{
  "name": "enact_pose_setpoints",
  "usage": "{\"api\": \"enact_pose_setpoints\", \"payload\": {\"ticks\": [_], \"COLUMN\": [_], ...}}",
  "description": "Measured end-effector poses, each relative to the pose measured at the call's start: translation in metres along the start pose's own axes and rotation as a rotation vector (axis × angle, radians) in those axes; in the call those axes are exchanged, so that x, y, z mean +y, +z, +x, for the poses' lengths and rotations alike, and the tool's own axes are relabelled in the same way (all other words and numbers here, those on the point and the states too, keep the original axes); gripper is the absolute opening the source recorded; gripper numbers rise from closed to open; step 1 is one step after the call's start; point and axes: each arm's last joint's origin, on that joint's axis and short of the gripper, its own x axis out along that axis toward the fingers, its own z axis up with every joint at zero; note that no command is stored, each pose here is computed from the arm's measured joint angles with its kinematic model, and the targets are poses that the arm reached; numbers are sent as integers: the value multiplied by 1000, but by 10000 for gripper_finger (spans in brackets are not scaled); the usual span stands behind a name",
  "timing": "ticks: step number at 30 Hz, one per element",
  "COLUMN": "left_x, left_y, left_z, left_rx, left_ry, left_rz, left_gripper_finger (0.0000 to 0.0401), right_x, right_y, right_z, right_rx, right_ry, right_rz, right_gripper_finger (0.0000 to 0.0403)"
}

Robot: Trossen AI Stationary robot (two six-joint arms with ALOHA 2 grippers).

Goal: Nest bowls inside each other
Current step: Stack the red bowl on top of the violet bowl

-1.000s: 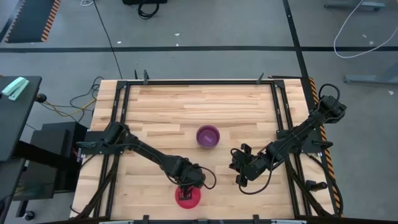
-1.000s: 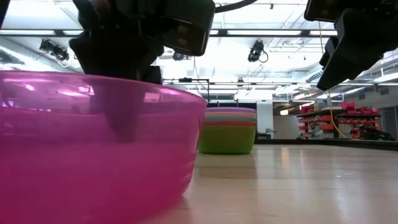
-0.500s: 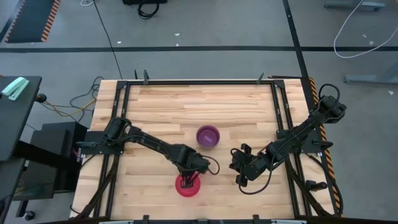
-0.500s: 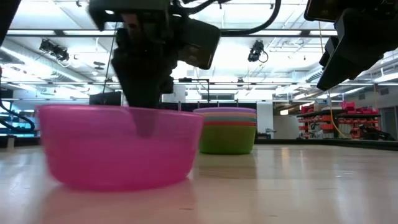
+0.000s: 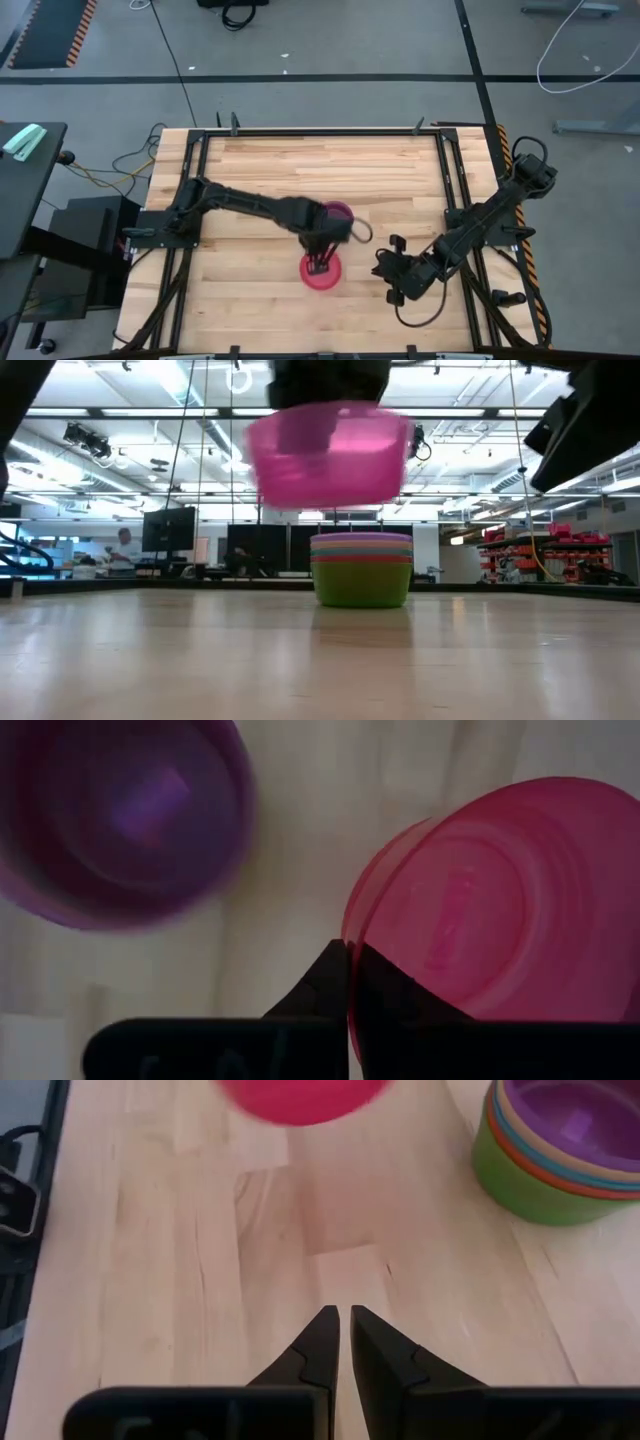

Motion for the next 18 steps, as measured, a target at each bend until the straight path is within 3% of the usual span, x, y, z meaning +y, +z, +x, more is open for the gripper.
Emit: {"api": "enact_pose_setpoints", "payload": {"ticks": [8, 18], "left_x": [46, 124], "left_y": [32, 38], "left_z": [-43, -48], "left_rx": [-155, -144], "left_ry": [6, 69], "left_rz": [-73, -219], "left_gripper_finger": [7, 7], "right_x": [10, 10], "right_y": [-8, -9], "right_z": [-8, -8], "right_rx": [-52, -57], "right_ry": [-17, -22], "right_rz": [-45, -30], "right_gripper_finger": [39, 39]}}
